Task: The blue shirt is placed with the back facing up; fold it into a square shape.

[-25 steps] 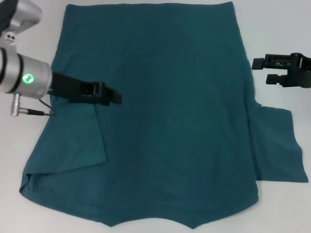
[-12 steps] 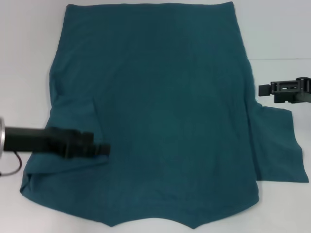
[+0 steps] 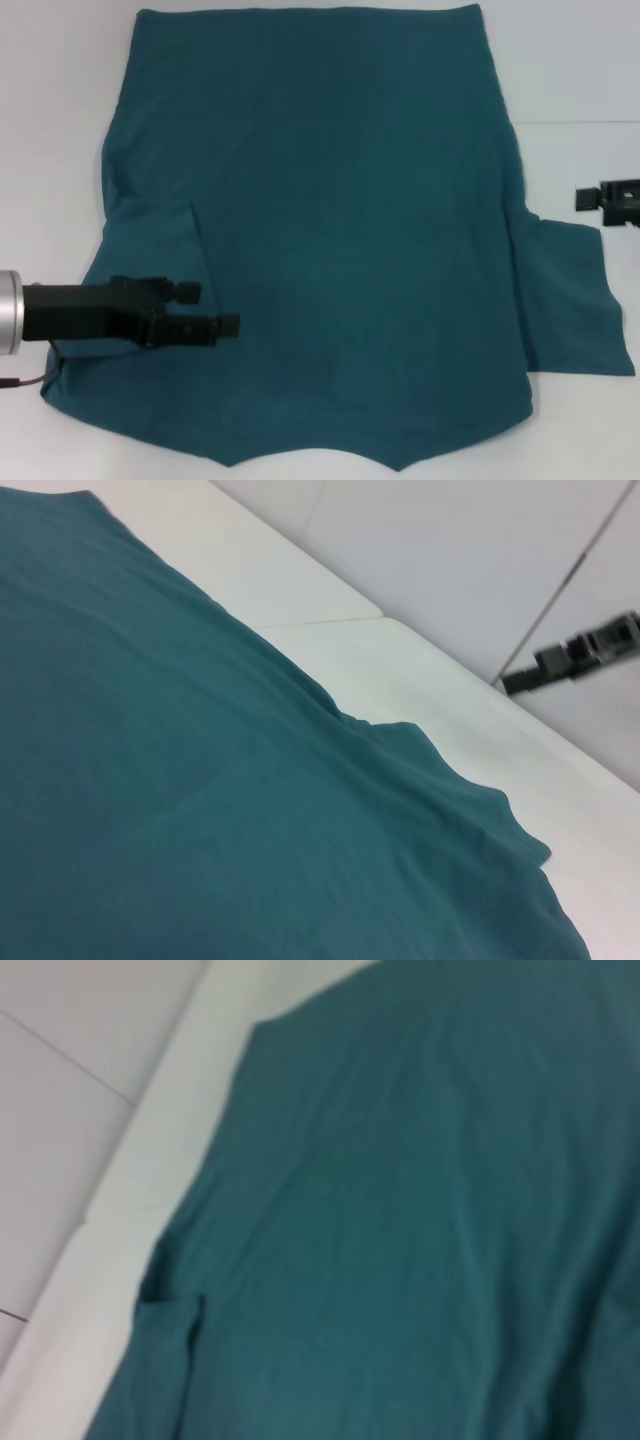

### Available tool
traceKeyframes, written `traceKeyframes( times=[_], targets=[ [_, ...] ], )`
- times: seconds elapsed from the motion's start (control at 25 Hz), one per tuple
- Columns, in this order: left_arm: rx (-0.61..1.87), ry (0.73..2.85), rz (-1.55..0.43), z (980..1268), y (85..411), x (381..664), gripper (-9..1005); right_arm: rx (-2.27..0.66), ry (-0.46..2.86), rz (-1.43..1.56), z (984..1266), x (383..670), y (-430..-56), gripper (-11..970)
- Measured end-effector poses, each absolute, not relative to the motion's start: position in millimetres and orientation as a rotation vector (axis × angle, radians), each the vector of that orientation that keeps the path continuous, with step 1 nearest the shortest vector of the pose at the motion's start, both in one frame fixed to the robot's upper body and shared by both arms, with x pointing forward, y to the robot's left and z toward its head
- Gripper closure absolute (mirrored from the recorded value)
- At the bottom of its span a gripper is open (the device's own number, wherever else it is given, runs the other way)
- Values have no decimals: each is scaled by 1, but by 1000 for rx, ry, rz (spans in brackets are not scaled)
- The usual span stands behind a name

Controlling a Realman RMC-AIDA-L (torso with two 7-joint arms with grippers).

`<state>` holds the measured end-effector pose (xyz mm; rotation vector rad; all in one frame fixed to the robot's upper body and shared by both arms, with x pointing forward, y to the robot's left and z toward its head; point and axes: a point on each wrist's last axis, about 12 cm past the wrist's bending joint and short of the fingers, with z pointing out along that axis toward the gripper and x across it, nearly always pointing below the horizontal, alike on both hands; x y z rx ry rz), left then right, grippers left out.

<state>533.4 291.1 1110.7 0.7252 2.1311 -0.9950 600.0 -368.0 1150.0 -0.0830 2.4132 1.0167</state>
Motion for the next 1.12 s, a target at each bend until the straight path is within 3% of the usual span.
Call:
traceKeyframes(
  times=[0.12, 0.4, 1.12],
  targets=[
    [681, 2146, -994, 1109, 290, 535, 48, -23, 2487, 994, 1147, 592, -381, 179],
    [625, 2144, -998, 1106, 288, 540, 48, 93, 2552, 948, 1137, 577, -402, 180],
    [579, 2143, -1002, 1099, 287, 541, 47, 112, 2631, 869, 1110, 572, -390, 181]
  ],
)
